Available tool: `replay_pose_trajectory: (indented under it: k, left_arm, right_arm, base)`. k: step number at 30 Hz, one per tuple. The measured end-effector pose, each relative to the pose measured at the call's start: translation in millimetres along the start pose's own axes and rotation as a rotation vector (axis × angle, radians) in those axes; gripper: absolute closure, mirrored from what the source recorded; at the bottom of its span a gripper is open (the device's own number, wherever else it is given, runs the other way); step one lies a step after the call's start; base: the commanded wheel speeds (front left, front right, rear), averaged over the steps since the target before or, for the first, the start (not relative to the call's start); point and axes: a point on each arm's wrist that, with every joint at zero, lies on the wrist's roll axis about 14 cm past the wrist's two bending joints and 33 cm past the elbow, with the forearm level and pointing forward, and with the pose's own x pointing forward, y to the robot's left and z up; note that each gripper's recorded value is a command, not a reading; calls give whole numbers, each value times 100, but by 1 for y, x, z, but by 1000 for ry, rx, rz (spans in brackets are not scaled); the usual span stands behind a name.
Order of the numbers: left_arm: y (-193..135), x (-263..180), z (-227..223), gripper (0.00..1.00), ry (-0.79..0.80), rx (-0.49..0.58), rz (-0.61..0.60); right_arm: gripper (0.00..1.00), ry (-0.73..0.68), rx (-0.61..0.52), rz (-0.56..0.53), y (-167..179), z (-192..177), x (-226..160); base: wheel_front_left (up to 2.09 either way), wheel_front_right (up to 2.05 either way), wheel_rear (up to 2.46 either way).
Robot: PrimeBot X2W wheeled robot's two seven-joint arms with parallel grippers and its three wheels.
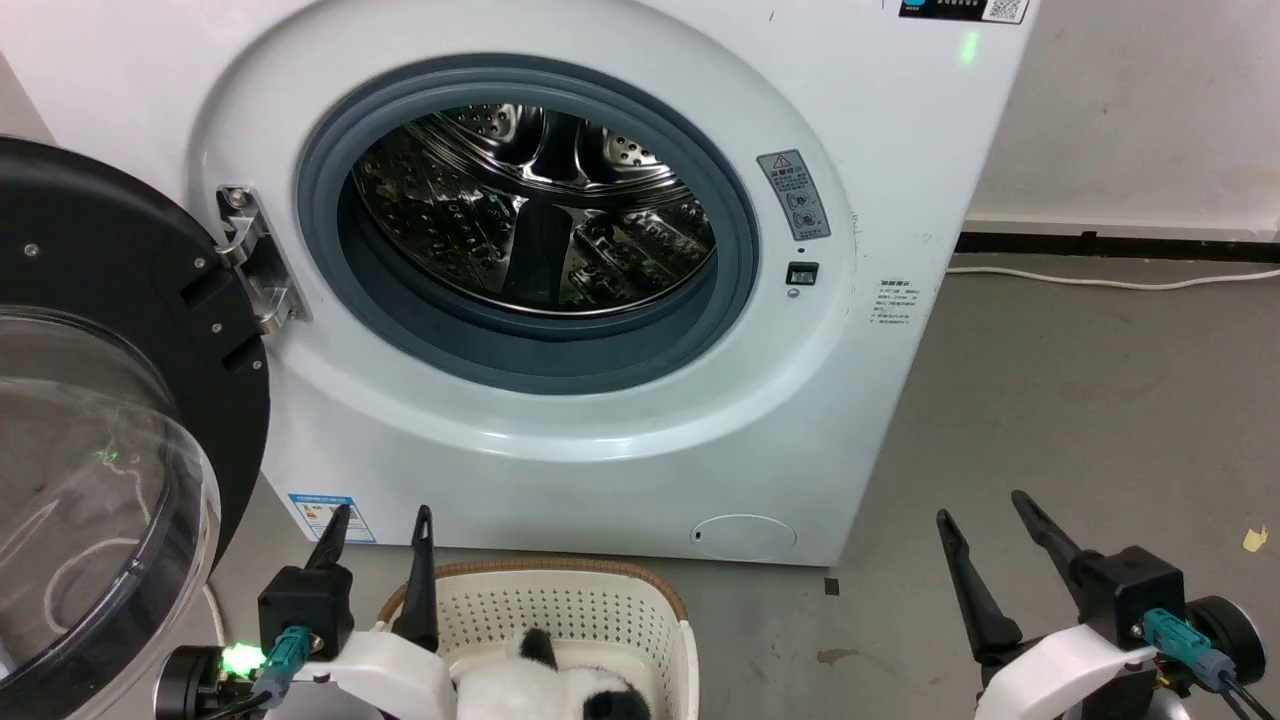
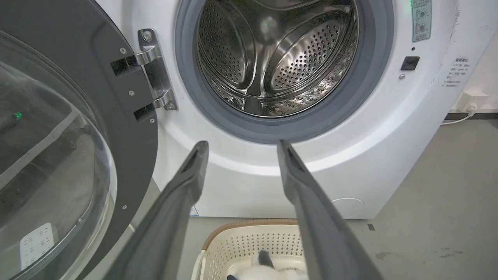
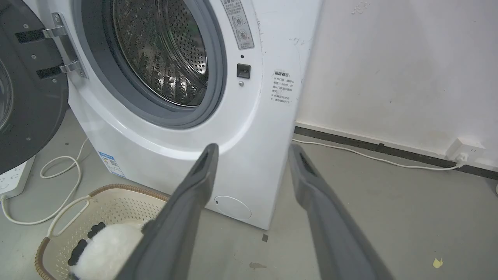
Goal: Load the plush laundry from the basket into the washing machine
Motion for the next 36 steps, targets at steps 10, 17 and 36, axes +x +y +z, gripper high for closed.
replay_pose_trajectory:
  k: [10,17,36]
  left_arm:
    - [-6,1,-2,0,-1,-12,-17]
    - [-12,6,-21,0,49,-20,-34]
    - [-31,39,-105,0,297,-16,-122]
  right_arm:
    - [0,-12,11,-11,-4,1,-1]
    - [0,4,21,-21,-7,-8,1]
    - [0,49,81,-55,-19,-33,17]
  base:
    - [0,0,0]
    - [0,0,0]
    - [0,0,0]
